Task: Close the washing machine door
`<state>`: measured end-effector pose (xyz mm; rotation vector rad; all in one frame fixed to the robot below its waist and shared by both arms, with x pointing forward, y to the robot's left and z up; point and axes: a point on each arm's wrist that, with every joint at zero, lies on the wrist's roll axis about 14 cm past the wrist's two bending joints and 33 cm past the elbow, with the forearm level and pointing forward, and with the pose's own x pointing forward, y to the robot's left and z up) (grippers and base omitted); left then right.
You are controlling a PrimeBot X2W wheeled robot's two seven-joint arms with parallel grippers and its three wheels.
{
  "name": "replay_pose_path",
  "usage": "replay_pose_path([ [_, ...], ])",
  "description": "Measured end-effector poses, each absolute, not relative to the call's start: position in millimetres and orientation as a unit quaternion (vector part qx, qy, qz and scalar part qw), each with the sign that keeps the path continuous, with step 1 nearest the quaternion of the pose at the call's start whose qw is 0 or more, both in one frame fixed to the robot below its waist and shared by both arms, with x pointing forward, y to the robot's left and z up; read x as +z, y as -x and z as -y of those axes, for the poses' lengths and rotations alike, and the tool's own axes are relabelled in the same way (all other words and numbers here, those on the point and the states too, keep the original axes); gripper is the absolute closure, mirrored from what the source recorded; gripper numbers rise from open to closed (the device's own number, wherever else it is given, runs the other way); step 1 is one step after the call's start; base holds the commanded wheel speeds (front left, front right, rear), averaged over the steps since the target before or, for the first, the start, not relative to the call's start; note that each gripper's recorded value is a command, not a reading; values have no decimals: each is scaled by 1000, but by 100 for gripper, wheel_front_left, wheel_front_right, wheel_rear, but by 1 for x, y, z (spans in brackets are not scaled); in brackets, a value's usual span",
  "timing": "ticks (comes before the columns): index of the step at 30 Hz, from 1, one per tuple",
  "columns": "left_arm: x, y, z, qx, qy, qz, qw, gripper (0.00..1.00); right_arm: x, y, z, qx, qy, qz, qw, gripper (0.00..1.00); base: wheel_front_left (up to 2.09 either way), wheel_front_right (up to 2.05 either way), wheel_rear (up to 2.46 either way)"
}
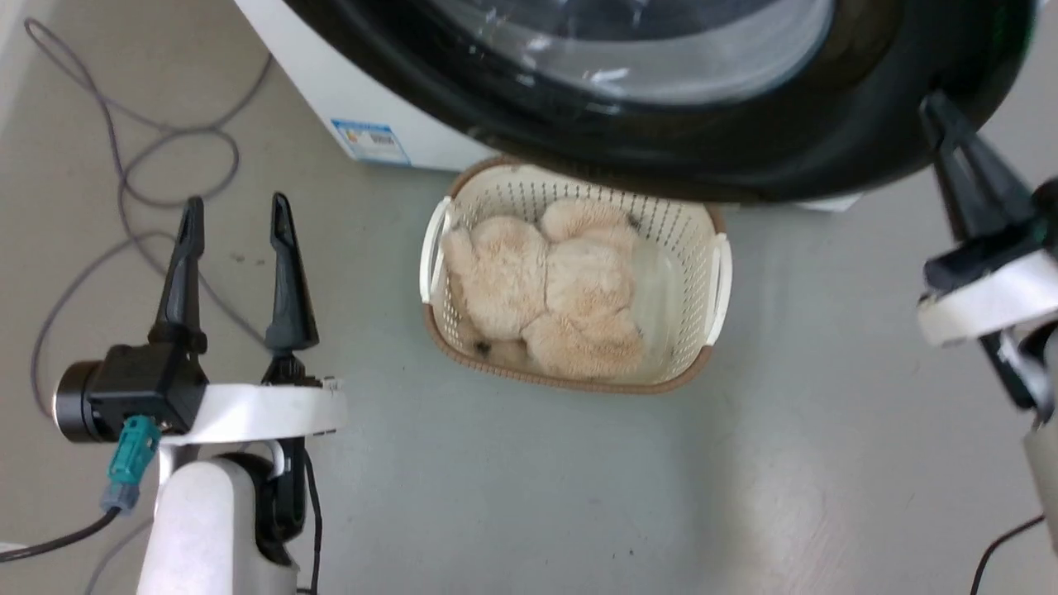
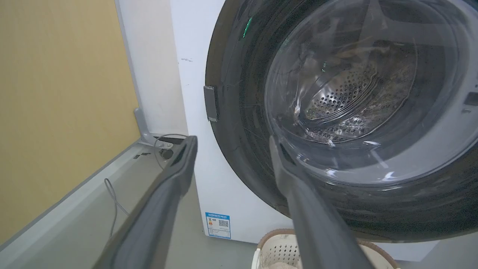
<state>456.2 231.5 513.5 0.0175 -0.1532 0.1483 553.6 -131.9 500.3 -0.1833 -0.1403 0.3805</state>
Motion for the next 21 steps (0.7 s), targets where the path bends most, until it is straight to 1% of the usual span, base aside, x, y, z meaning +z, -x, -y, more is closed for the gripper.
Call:
replay_pose_path([
  [7, 500, -466, -236, 84, -7, 65, 994, 0, 493, -597, 145, 155, 90, 70, 981, 100, 0, 0, 0],
  [11, 495, -466, -240, 93, -9, 57, 994, 0, 487, -615, 148, 143, 91, 65, 983, 100, 0, 0, 0],
  [15, 492, -464, -244, 102, -9, 53, 993, 0, 483, -624, 149, 136, 95, 62, 984, 100, 0, 0, 0],
  [21, 489, -464, -245, 107, -5, 50, 993, 0, 477, -628, 150, 133, 106, 54, 984, 100, 0, 0, 0],
])
